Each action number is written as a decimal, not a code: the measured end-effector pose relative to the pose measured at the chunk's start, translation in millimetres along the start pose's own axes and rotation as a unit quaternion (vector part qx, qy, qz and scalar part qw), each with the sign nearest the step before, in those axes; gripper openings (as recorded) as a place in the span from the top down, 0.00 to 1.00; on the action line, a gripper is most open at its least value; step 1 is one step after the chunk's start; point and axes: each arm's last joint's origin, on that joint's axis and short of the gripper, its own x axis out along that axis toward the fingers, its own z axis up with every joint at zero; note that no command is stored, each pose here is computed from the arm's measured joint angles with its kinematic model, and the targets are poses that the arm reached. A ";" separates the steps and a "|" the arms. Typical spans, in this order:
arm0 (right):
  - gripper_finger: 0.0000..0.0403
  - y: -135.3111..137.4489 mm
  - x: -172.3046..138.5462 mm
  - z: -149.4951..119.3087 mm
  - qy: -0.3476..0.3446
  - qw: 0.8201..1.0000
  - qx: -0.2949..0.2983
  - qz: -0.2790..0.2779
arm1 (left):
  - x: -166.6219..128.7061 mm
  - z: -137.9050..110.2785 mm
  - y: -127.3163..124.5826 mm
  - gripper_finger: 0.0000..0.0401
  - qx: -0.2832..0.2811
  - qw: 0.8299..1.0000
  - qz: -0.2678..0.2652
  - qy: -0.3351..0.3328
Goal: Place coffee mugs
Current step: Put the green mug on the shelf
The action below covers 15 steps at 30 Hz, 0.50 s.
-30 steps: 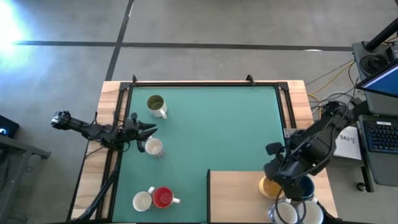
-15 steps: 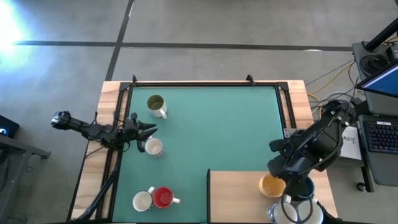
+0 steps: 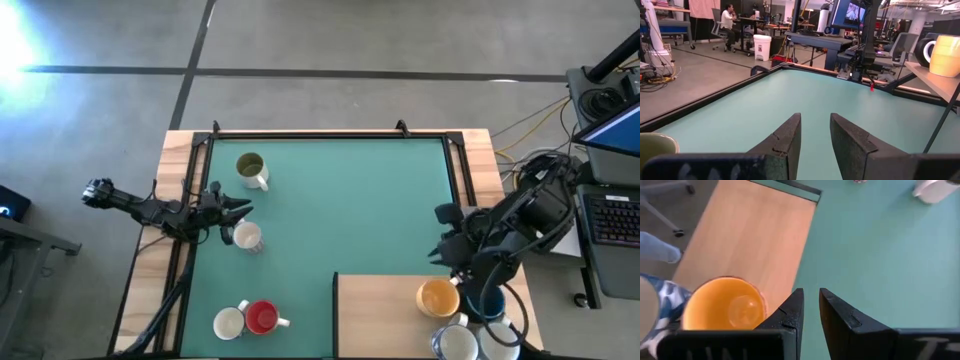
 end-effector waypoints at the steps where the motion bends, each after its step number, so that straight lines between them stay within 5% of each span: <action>1: 0.88 -0.2 0.0 0.0 -0.002 1.000 -0.001 -0.003 | 0.0 0.0 0.0 0.78 0.000 1.000 0.000 0.000; 7: 0.88 -4.5 -11.5 0.3 -0.031 0.999 -0.005 -0.003 | 0.0 0.0 0.0 0.78 0.000 1.000 0.000 0.000; 15: 0.88 -5.4 -20.9 15.7 -0.152 0.988 0.029 -0.026 | 0.0 0.0 0.0 0.78 0.000 1.000 0.000 0.000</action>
